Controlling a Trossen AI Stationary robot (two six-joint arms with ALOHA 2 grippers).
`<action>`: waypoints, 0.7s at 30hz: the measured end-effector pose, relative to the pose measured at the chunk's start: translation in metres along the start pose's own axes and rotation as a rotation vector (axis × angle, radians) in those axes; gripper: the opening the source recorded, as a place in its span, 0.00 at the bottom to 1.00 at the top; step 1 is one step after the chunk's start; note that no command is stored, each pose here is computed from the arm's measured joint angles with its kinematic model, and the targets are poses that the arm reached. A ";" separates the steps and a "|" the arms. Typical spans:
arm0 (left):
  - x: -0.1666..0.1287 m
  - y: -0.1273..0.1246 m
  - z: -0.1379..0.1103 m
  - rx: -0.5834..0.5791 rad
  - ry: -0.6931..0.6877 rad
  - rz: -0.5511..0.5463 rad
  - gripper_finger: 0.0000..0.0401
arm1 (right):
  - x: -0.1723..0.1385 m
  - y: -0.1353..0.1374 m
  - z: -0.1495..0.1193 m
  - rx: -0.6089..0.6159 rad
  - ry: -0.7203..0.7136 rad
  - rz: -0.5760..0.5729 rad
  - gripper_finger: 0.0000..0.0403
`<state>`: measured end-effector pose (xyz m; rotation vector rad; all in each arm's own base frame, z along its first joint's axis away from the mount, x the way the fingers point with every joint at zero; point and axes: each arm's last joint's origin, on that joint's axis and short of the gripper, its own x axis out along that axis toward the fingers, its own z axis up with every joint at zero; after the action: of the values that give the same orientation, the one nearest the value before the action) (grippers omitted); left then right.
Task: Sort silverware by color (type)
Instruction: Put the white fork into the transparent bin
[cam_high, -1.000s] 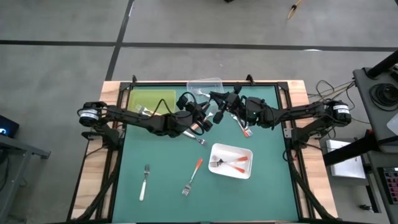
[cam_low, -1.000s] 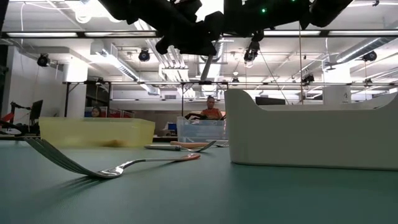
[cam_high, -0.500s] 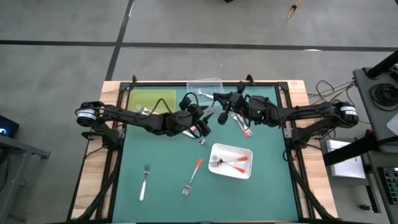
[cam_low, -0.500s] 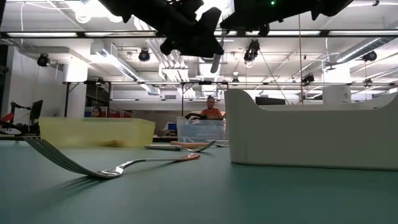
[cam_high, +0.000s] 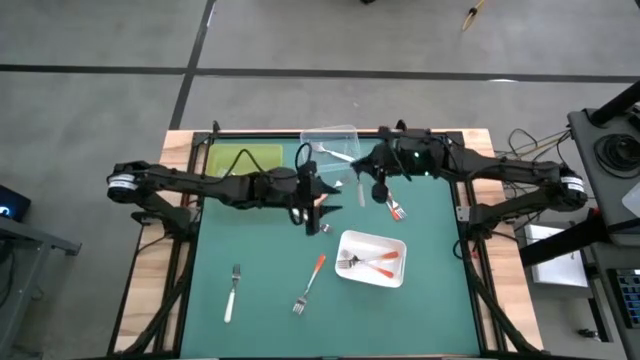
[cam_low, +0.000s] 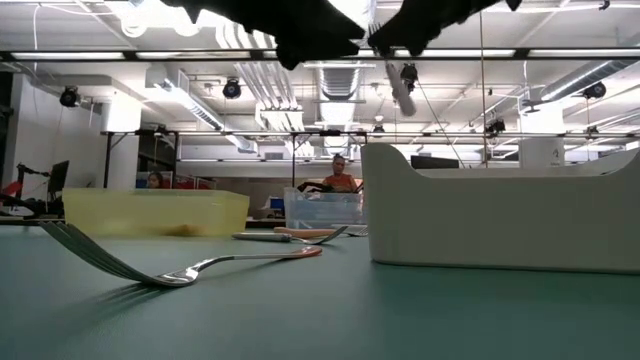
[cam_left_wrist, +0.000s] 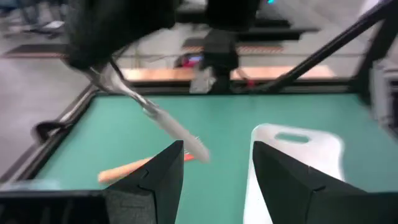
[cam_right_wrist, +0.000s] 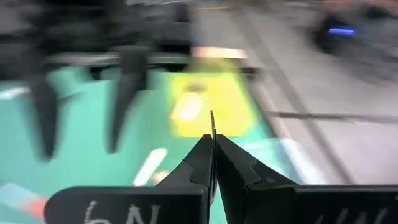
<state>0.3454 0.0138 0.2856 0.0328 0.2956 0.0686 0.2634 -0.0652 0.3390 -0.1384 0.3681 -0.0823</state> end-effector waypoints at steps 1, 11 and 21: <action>0.001 0.003 0.001 -0.004 -0.015 -0.011 0.43 | 0.000 -0.001 0.003 -0.014 0.000 0.059 0.02; 0.010 0.025 0.000 -0.106 -0.081 0.014 0.43 | 0.020 -0.006 0.026 -0.099 0.142 0.195 0.02; 0.025 0.034 -0.007 -0.195 -0.139 0.009 0.43 | 0.034 -0.009 0.029 -0.124 0.166 0.205 0.02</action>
<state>0.3654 0.0495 0.2734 -0.1538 0.1491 0.1029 0.3054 -0.0742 0.3548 -0.2161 0.5518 0.1326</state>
